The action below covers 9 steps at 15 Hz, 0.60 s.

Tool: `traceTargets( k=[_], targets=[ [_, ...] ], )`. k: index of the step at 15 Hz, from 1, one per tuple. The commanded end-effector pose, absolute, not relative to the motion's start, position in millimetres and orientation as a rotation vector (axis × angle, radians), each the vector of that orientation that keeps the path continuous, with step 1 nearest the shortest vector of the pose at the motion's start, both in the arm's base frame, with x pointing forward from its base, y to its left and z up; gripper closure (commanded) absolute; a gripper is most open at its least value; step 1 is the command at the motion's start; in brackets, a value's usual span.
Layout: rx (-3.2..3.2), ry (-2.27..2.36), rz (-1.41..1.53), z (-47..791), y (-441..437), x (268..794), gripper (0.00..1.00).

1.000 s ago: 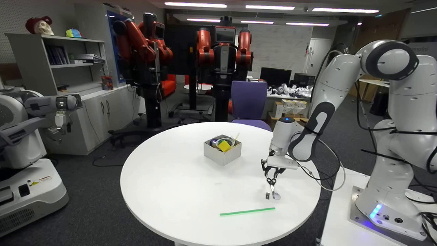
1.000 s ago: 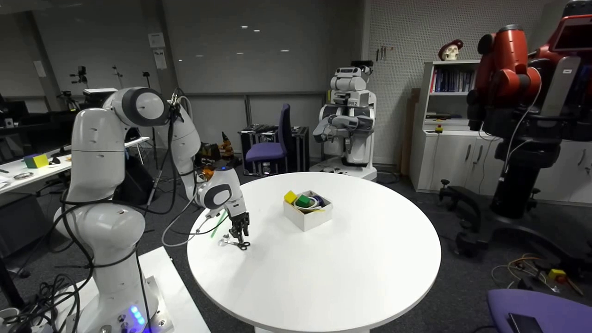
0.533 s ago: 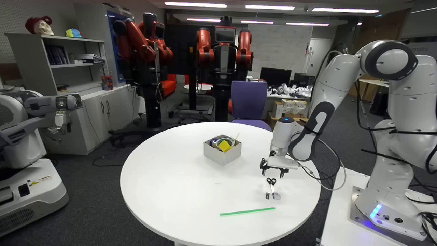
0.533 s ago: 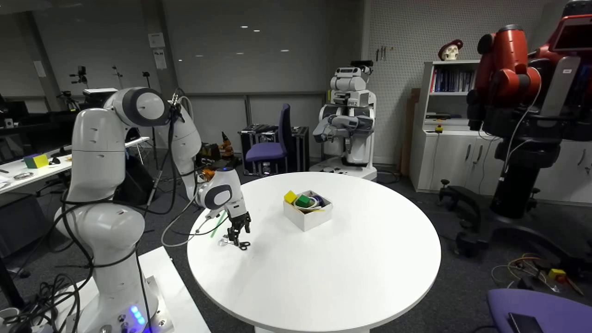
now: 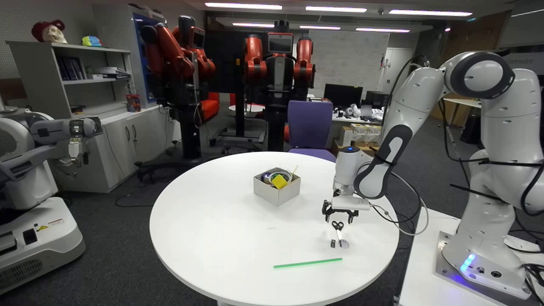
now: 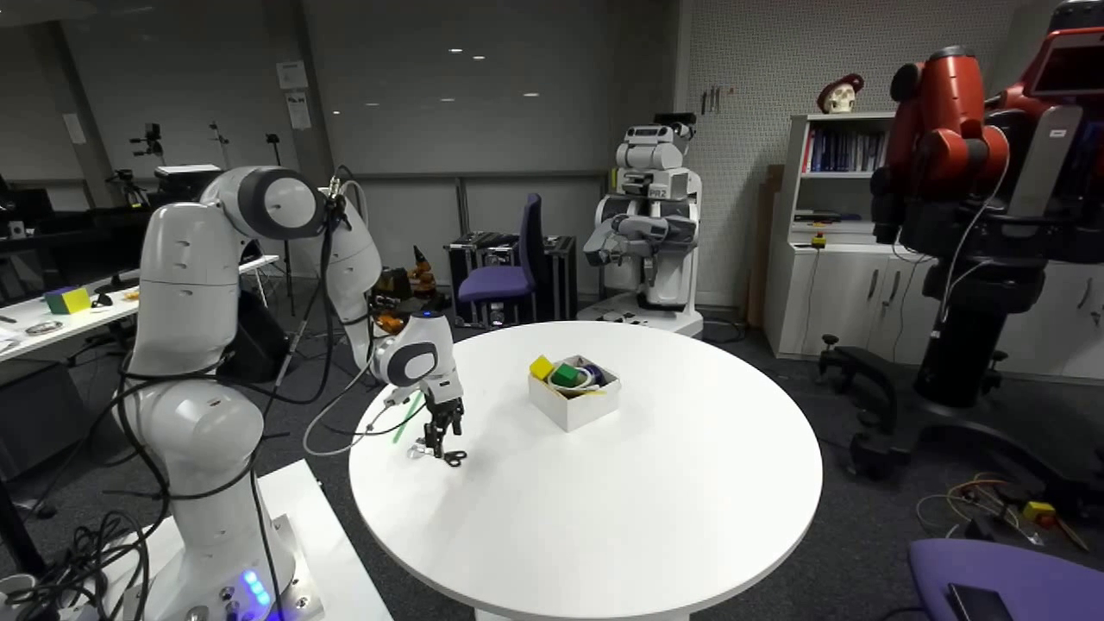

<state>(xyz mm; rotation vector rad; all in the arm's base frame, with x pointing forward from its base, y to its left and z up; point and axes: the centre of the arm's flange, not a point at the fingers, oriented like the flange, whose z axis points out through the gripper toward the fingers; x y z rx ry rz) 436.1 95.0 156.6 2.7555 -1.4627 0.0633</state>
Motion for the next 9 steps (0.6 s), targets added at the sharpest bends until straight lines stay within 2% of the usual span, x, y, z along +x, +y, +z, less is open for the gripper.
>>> traceTargets(
  k=[1, 9],
  targets=[
    [2.794, -1.406, 0.032, 155, 88, 453, 0.00],
    [2.799, -1.382, 0.023, 137, 82, 456, 0.00]
  ],
)
